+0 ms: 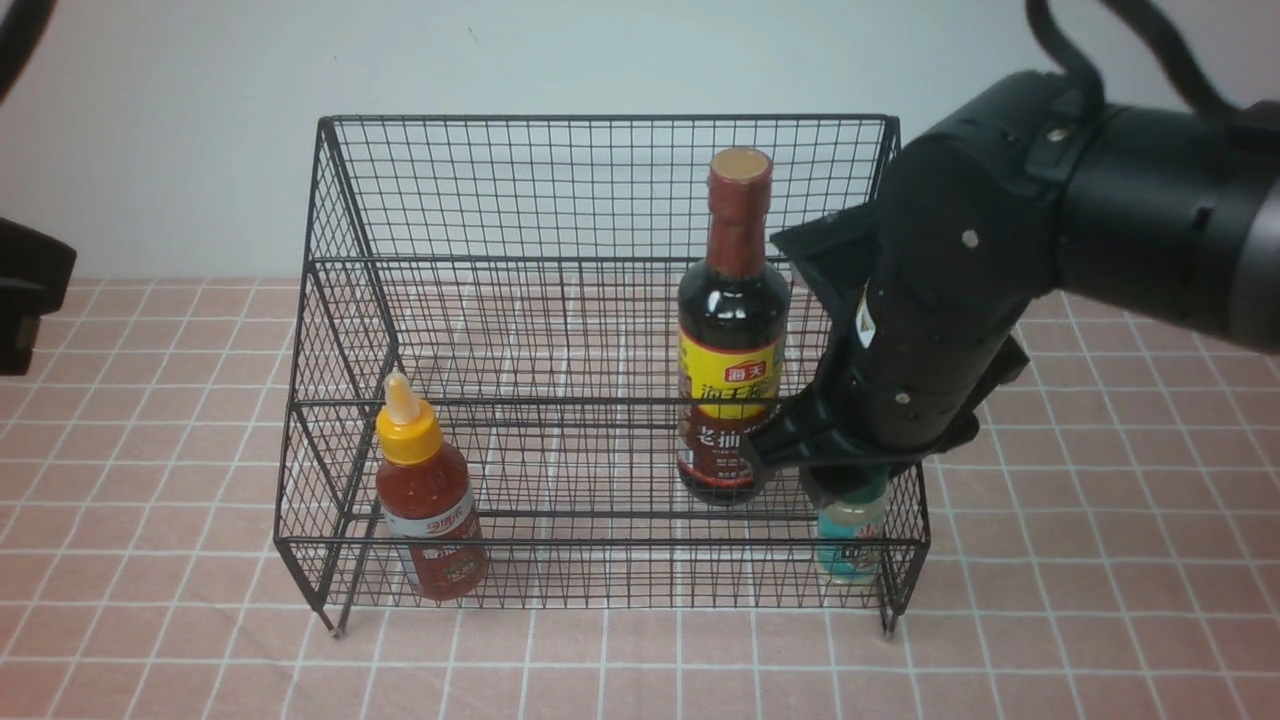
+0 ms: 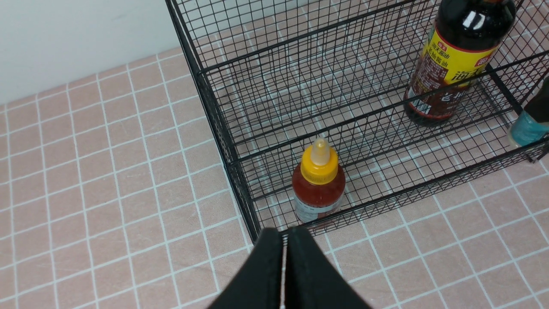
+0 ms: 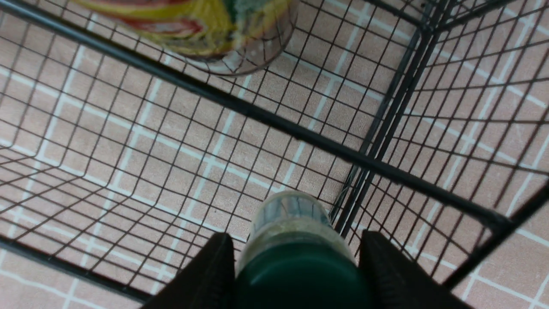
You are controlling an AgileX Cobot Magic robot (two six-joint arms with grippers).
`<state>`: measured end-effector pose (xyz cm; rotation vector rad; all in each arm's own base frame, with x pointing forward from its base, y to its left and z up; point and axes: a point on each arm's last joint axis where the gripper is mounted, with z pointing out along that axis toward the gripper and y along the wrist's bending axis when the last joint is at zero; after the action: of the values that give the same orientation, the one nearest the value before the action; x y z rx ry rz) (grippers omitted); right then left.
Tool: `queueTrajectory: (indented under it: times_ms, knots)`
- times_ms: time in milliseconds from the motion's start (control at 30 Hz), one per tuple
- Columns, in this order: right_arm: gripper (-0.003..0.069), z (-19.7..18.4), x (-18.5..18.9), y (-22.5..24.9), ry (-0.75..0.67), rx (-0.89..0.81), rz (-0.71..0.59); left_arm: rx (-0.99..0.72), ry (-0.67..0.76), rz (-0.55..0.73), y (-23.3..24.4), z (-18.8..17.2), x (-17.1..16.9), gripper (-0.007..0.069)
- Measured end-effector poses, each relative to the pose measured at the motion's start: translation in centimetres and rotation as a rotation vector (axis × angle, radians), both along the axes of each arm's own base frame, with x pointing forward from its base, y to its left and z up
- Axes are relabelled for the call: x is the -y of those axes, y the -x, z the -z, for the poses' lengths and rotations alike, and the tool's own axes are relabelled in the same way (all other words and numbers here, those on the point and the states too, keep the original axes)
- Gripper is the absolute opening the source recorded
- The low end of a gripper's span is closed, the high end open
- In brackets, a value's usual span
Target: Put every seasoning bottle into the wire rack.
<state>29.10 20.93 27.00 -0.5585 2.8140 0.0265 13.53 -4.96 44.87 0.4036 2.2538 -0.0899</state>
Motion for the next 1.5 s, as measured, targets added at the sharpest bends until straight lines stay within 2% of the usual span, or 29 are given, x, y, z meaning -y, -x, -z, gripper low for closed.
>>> queueTrajectory:
  times_ms: [467,733,867,1033,1200,1267,1500]
  knots:
    - [0.0373,0.8,-0.2,0.0,0.008,-0.04,0.006,-0.001,0.0,0.0,0.0,0.0,0.0,-0.0007]
    - [0.0494,0.8,-0.1,0.0,0.015,-0.047,0.007,-0.002,-0.001,0.0,0.0,0.0,0.0,-0.0007]
    - [0.0521,-0.1,-0.2,-0.2,0.015,-0.032,-0.009,-0.007,-0.003,-0.001,0.0,0.1,0.0,-0.0007]
    - [0.0505,-3.0,-0.3,-0.2,-0.03,0.042,-0.052,-0.024,-0.01,-0.003,0.1,0.2,-0.1,-0.0007]
    - [0.0404,-9.7,1.7,2.5,-0.141,0.202,-0.067,-0.026,-0.01,-0.003,0.1,0.2,-0.1,-0.0007]
    - [0.0377,-11.0,2.3,3.2,-0.153,0.238,-0.07,-0.026,-0.01,-0.003,0.1,0.2,-0.1,-0.0007]
    - [0.0112,-19.2,8.7,9.8,-0.205,0.538,-0.043,-0.026,-0.01,-0.003,0.1,0.2,-0.1,-0.0007]
